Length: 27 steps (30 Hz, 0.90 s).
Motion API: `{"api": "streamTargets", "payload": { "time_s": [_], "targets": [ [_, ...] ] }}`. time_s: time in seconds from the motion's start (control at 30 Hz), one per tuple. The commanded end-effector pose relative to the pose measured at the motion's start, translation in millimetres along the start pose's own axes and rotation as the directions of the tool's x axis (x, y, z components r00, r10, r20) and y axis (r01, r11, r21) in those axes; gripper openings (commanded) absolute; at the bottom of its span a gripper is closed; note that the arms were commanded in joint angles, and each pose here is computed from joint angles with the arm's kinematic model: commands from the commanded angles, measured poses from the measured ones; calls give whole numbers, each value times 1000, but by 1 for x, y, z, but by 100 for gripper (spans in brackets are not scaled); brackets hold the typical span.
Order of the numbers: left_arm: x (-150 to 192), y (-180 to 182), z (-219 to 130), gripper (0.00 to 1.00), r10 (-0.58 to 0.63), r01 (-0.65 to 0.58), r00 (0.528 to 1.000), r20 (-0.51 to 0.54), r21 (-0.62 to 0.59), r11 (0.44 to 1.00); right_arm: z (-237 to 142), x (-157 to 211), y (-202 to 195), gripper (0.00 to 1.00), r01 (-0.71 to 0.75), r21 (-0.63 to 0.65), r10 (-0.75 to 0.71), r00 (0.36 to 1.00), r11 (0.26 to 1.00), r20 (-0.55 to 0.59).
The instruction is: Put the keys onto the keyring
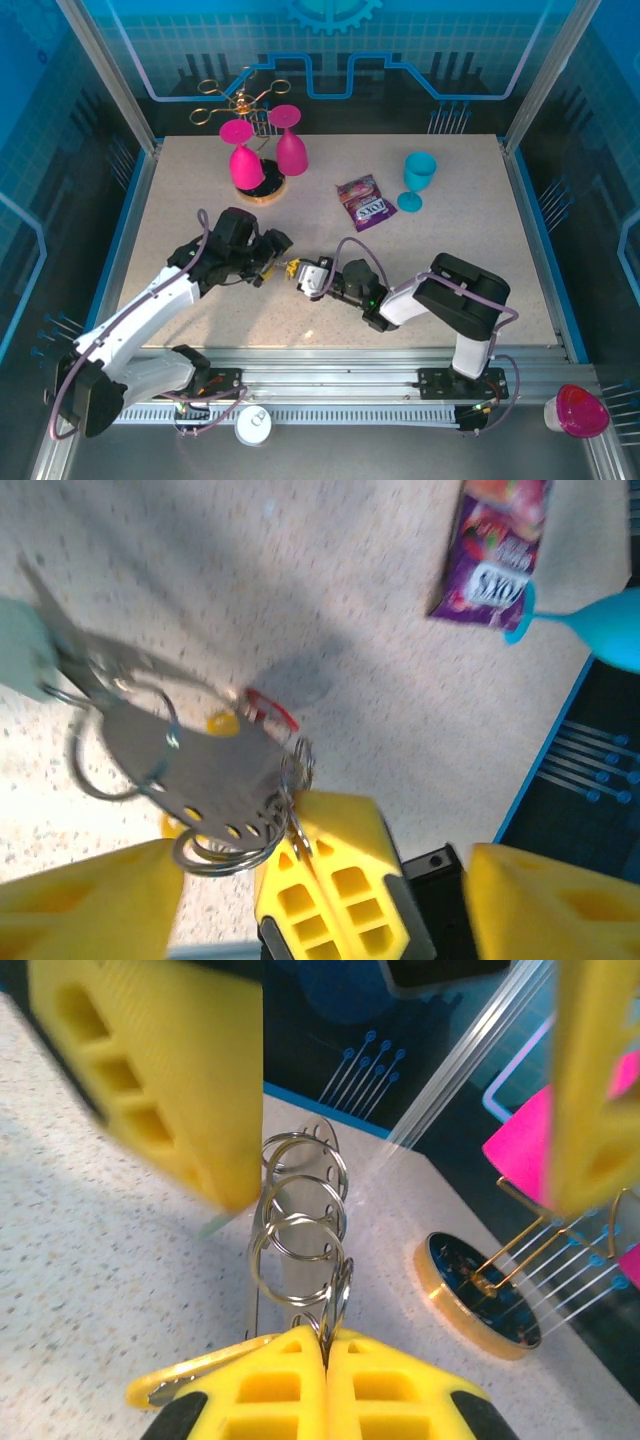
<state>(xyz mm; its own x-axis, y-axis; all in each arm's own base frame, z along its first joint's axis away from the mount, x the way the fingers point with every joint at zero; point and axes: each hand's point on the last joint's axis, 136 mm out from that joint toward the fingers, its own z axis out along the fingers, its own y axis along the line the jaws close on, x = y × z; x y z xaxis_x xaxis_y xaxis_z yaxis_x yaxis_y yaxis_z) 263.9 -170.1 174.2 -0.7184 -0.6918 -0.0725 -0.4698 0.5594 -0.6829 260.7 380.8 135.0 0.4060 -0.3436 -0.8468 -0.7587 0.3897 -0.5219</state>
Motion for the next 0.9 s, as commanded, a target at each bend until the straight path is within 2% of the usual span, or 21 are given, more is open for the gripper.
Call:
{"api": "streamTargets", "payload": {
  "time_s": [0.0,0.03,0.07,0.13,0.17,0.2,0.27,0.3,0.4,0.47,0.5,0.57,0.67,0.8,0.87],
  "targets": [
    [-39,-35,-31,85,265,-282,935,236,43,958,-13,-11,-7,0,-82,-76,84,996,994,35],
    [-44,-47,-38,86,336,-365,899,280,57,929,-16,-10,-7,0,-103,-97,106,994,990,28],
    [-50,-60,-45,86,430,-470,841,328,54,881,-19,-8,-8,0,-128,-125,131,991,984,20],
    [-51,-81,-52,85,611,-669,695,378,31,742,-25,-4,-7,0,-157,-174,159,987,972,-2],
    [-47,-90,-54,85,703,-769,596,388,23,639,-29,-2,-7,0,-171,-201,172,985,965,-12],
    [-37,-97,-53,83,792,-863,475,383,26,505,-32,0,-8,0,-183,-220,183,983,958,-23],
    [-19,-102,-48,80,891,-961,269,366,43,273,-36,2,-9,0,-197,-247,194,980,949,-37],
    [-9,-101,-43,77,923,-989,150,354,58,139,-37,3,-10,0,-204,-259,200,979,944,-44],
    [24,-84,-32,70,939,-971,-132,316,151,-187,-41,3,-11,0,-222,-298,214,975,928,-59],
    [43,-71,-27,66,915,-913,-264,304,228,-339,-43,3,-11,0,-228,-322,217,974,919,-70],
    [50,-65,-26,64,897,-878,-316,308,263,-399,-44,2,-10,0,-227,-334,215,974,915,-72],
    [61,-60,-24,61,863,-822,-378,336,308,-480,-45,2,-10,0,-221,-346,209,975,912,-73],
    [69,-58,-18,54,835,-763,-408,370,363,-534,-45,1,-9,0,-208,-356,196,978,911,-71],
    [74,-53,-3,44,841,-716,-395,370,450,-534,-47,0,-8,0,-177,-365,167,984,914,-58],
    [77,-50,2,42,847,-698,-384,368,485,-527,-48,-1,-8,0,-170,-369,160,985,914,-57]
  ]
}}
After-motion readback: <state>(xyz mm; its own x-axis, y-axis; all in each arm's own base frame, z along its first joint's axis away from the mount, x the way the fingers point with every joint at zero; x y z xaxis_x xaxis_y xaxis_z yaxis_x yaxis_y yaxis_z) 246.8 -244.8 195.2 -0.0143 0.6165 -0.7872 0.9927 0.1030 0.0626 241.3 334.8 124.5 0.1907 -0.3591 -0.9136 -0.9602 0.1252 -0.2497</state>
